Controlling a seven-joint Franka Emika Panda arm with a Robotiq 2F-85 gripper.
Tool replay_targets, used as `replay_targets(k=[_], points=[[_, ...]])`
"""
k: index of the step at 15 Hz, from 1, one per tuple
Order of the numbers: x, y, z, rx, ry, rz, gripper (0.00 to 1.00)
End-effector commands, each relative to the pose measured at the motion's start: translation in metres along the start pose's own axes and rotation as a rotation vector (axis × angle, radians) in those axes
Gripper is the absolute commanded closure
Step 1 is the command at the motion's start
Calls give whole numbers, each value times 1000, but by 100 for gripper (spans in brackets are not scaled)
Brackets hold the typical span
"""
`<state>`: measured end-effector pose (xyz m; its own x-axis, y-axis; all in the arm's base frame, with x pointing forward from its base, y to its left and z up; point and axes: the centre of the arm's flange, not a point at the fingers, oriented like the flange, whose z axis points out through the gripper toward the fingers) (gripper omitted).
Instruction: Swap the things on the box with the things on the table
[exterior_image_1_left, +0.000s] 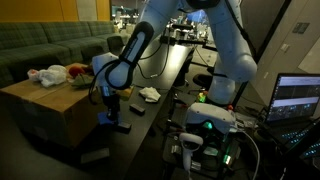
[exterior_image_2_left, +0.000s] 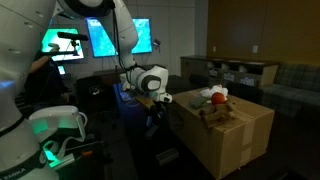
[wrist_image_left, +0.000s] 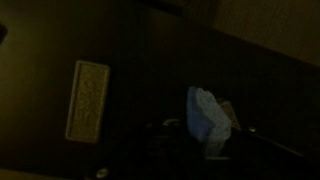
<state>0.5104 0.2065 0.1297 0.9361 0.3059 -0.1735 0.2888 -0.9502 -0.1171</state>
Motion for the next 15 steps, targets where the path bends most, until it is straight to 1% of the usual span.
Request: replay_targets(k=[1, 5, 9, 12, 15], points=[[9, 1, -57, -45, 65, 28, 97], [38, 15, -103, -60, 170, 61, 97], [84, 35, -141, -99, 267, 60, 97], [121, 49, -159, -124, 315, 43, 97], [156, 58, -168, -115, 334, 24, 97]])
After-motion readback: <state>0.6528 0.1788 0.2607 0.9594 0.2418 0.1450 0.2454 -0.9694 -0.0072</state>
